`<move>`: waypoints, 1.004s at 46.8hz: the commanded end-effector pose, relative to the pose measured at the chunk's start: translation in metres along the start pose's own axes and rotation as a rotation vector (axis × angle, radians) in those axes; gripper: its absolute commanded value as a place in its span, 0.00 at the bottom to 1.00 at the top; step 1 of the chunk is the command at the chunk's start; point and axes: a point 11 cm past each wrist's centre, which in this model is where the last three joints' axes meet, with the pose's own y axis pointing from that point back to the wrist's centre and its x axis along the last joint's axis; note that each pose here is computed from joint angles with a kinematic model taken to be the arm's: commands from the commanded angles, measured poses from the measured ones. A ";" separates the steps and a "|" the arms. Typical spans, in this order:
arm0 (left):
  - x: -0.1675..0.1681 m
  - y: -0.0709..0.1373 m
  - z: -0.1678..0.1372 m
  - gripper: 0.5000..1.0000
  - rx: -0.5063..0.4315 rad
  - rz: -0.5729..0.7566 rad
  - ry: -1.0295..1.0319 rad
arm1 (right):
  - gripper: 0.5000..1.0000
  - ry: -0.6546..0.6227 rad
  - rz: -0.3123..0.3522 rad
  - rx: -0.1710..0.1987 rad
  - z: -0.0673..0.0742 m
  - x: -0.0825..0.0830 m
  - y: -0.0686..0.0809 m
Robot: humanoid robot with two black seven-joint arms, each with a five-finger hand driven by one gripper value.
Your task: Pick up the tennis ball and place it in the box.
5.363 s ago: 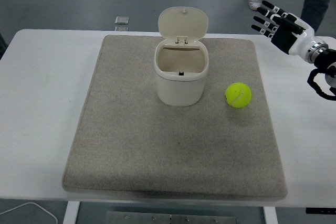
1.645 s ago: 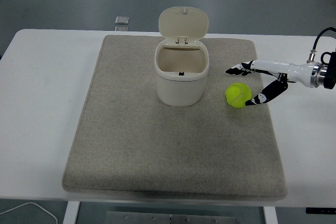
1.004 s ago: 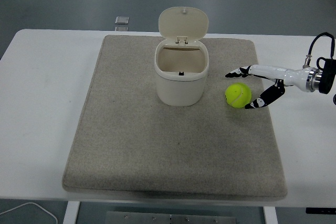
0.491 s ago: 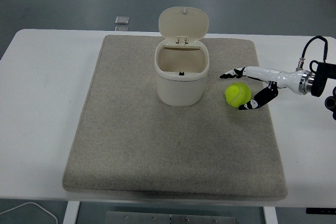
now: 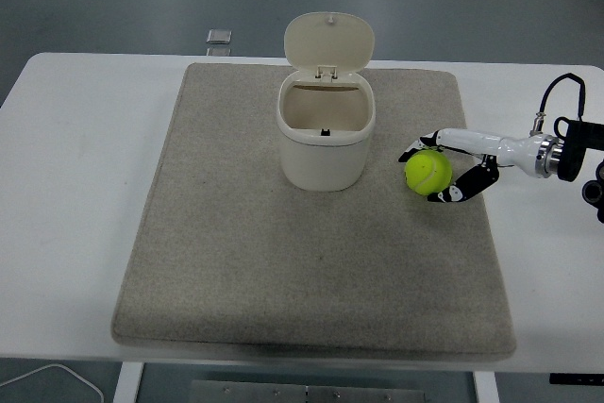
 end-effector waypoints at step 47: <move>0.000 0.000 0.000 0.98 0.000 0.000 0.000 | 0.00 0.010 0.070 0.061 -0.032 0.069 0.028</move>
